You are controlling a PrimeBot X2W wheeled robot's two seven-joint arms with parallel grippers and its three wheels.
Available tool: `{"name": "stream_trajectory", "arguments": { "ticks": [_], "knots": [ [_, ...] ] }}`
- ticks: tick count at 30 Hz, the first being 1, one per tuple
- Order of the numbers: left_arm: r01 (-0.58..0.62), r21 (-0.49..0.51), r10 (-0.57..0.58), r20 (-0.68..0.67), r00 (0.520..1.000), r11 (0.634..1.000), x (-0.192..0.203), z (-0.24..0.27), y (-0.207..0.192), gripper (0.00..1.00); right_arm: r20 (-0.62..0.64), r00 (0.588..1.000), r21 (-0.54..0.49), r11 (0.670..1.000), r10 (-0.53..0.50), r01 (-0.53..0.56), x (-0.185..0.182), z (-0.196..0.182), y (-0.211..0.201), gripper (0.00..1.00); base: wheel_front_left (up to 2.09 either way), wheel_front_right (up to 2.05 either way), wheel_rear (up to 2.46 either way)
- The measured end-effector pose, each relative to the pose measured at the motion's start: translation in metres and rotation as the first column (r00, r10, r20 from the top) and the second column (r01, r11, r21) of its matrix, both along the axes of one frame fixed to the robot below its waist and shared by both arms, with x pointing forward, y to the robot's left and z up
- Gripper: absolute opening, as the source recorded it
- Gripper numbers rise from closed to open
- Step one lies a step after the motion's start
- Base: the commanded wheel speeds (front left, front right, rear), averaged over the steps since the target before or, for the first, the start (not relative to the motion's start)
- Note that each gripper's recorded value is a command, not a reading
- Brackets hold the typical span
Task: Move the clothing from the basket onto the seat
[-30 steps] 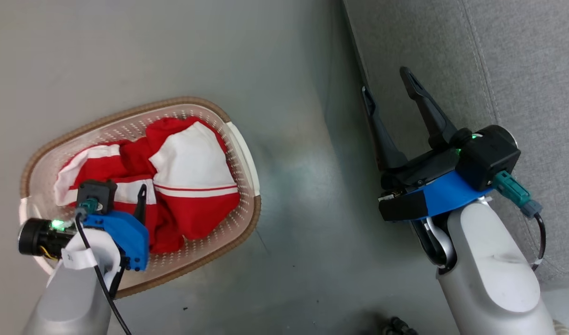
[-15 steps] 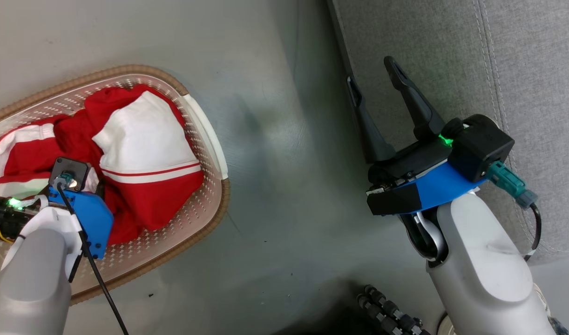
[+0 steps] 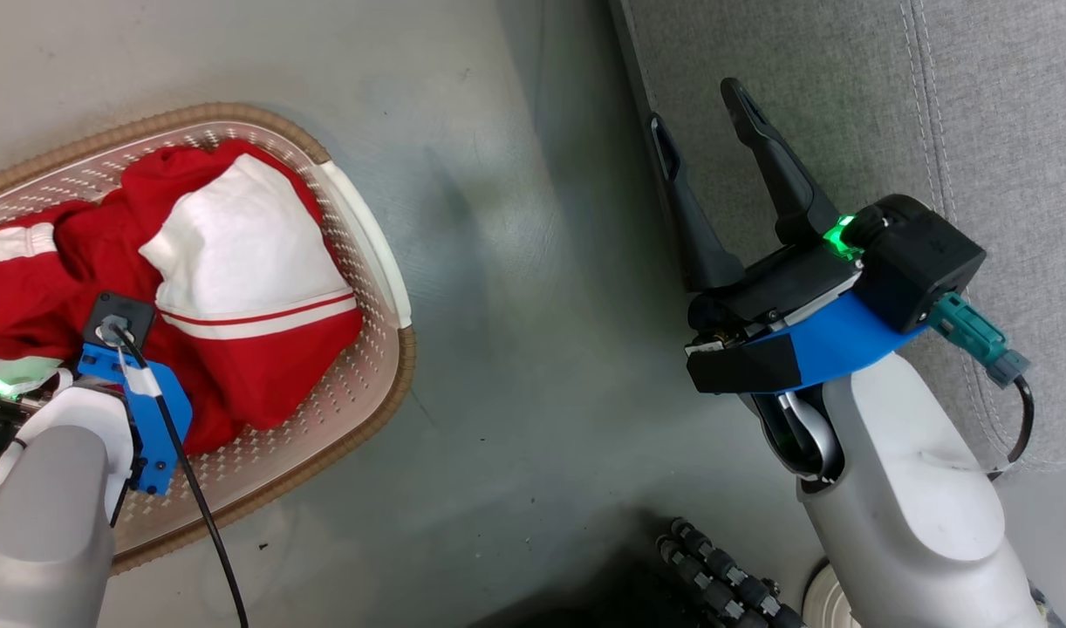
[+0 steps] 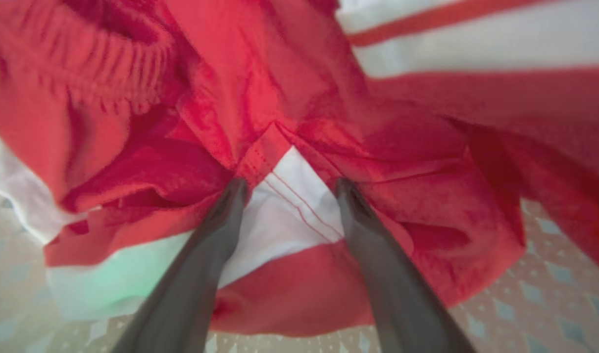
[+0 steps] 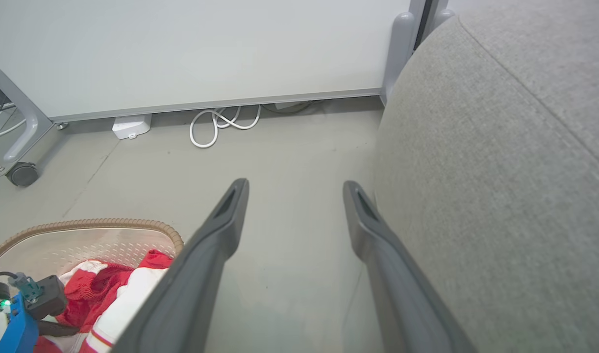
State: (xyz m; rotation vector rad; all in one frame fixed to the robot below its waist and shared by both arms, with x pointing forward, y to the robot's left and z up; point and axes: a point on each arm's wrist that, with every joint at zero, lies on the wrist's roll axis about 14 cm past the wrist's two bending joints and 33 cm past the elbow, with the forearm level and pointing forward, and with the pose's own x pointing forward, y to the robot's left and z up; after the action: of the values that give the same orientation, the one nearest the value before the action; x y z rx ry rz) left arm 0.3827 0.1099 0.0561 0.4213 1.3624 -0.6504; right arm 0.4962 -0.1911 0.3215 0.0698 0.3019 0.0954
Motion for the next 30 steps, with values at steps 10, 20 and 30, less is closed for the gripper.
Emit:
{"name": "stream_trajectory", "arguments": {
  "ticks": [10, 20, 30],
  "knots": [
    [0.011, 0.017, -0.011, -0.03, 0.999, 1.0, 0.0, -0.004, -0.004, 0.0, -0.007, 1.0, -0.005, 1.0, -0.013, 0.013, -0.001, -0.002, -0.005, 1.0, 0.0, 0.0, 0.0],
    [-0.004, -0.002, 0.004, -0.021, 1.0, 1.0, 0.004, 0.004, -0.009, 0.0, 0.007, 1.0, -0.006, 1.0, -0.012, 0.012, 0.002, 0.003, -0.006, 1.0, 0.0, 0.0, 0.0],
    [-0.115, -0.107, 0.122, 0.068, 0.99, 0.988, 0.014, 0.048, -0.034, 0.0, 0.041, 0.999, -0.053, 0.999, 0.013, -0.011, 0.0, 0.026, -0.002, 1.0, 0.0, 0.0, 0.0]
  ]
}}
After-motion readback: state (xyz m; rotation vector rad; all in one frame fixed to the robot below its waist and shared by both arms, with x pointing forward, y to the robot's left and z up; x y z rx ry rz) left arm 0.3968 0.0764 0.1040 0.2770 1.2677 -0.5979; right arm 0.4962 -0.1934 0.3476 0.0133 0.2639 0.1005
